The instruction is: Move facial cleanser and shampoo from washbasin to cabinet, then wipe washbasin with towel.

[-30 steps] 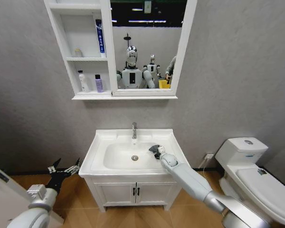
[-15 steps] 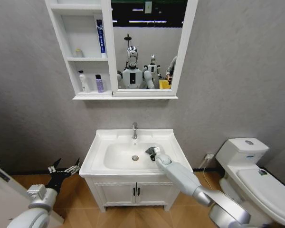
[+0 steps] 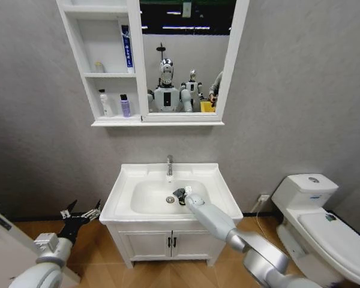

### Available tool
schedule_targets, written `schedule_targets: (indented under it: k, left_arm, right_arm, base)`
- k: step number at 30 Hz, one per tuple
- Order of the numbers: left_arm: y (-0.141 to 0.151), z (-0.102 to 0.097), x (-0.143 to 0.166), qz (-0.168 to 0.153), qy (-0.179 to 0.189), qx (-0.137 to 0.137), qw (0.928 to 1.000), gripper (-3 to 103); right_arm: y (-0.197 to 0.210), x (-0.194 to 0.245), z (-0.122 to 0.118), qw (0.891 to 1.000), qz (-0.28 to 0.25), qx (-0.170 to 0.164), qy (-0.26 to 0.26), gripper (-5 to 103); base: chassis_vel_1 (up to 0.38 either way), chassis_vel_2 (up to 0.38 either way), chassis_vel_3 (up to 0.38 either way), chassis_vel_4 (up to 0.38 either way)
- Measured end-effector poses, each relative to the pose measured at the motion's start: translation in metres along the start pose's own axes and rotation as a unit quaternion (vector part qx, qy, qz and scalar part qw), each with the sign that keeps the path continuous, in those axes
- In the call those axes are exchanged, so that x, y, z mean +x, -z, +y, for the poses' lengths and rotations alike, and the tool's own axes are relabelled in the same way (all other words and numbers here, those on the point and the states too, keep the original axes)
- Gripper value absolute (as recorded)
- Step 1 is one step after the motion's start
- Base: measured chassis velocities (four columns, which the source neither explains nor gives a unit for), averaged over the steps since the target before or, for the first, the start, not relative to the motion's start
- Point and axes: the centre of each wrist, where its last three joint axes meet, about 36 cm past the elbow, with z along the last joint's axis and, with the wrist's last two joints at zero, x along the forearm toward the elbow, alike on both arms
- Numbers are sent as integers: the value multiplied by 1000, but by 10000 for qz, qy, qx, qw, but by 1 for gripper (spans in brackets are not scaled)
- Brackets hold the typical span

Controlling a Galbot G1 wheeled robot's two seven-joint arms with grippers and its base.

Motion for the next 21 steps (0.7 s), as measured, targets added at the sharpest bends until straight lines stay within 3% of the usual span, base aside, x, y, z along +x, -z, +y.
schedule_targets:
  k: [6, 11, 16, 21]
  left_arm:
    - [0, 0, 0, 0, 0, 0, 10000, 100]
    - [0, 0, 0, 0, 0, 0, 10000, 100]
    - [0, 0, 0, 0, 0, 0, 10000, 100]
    - [0, 0, 0, 0, 0, 0, 10000, 100]
  right_arm:
    - [4, -9, 24, 9999, -66, -6, 159, 7]
    - [16, -12, 59, 9977, -198, 24, 648, 7]
    - [25, -10, 75, 9948, -396, 79, 932, 7]
    - [26, -8, 82, 9854, -841, 33, 1481, 7]
  base:
    - [0, 0, 0, 0]
    - [0, 0, 0, 0]
    - [0, 0, 0, 0]
    - [0, 0, 0, 0]
